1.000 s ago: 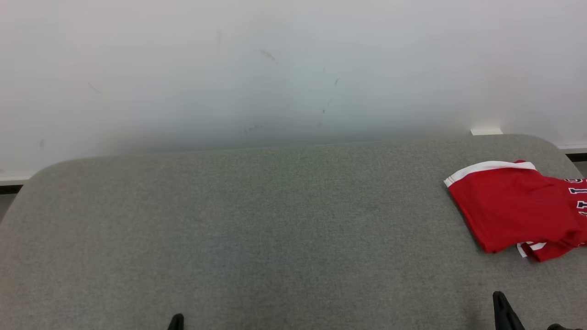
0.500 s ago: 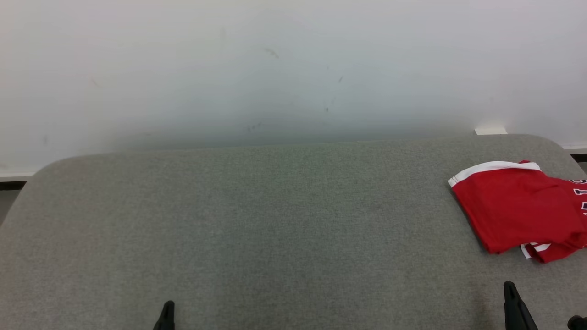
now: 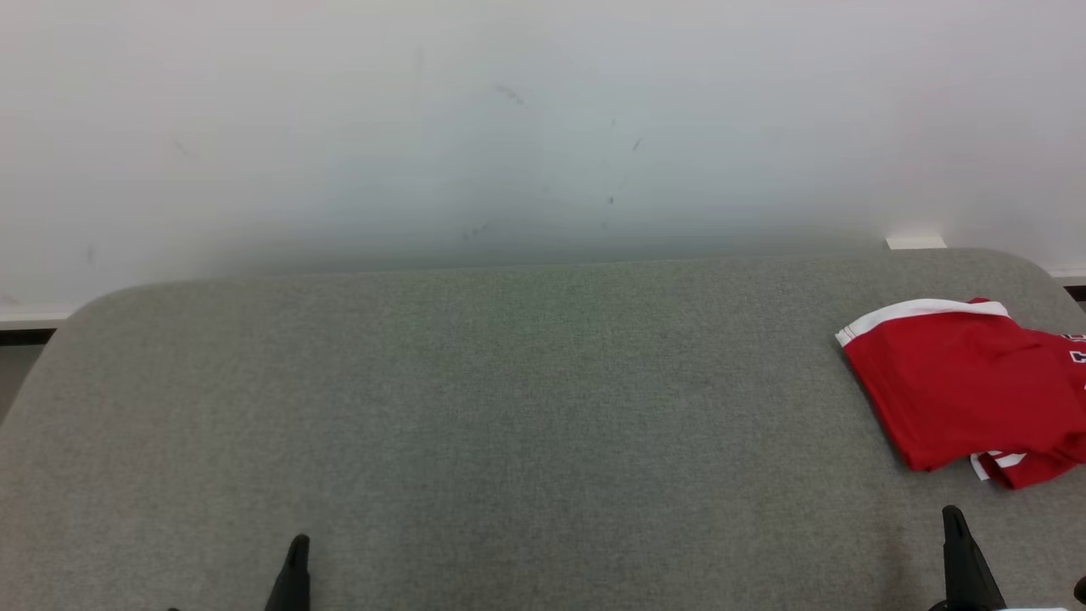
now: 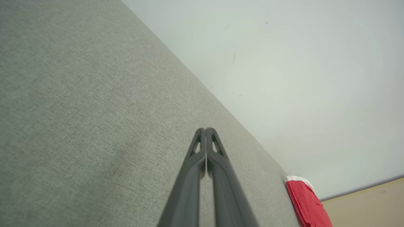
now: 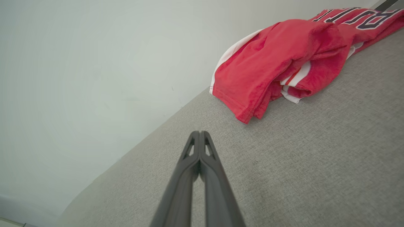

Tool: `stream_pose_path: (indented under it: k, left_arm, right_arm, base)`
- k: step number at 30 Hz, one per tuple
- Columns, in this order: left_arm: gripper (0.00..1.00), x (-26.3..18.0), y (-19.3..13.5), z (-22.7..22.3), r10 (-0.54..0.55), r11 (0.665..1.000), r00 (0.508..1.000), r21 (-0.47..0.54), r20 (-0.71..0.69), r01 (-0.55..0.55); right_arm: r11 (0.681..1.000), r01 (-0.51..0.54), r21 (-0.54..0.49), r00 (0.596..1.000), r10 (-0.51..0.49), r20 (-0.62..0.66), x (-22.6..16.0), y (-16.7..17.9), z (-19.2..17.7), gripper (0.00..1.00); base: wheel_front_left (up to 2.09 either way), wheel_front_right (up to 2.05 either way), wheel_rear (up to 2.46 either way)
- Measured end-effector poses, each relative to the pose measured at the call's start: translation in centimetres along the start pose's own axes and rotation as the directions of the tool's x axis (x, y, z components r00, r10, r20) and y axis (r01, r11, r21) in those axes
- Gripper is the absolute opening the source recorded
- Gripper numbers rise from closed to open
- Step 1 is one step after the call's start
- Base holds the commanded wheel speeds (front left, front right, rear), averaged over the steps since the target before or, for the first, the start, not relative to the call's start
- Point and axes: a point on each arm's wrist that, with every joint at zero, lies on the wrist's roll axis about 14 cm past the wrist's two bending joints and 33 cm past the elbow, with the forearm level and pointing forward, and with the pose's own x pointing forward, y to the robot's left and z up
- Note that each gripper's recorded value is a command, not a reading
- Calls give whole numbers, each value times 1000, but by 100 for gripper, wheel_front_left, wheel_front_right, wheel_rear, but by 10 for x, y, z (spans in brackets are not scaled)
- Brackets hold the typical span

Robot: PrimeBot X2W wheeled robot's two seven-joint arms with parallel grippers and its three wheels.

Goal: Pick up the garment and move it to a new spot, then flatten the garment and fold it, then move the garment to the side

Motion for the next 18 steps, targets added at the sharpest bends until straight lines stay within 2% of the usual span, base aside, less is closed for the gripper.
stream_pose_path:
  k: [18]
  left_arm:
    - [0,9,2,11,11,977,1000,-213,13,-8]
  right_arm:
    - [976,-5,218,1000,6,-4,8,4,4,0]
  base:
    - [0,0,0]
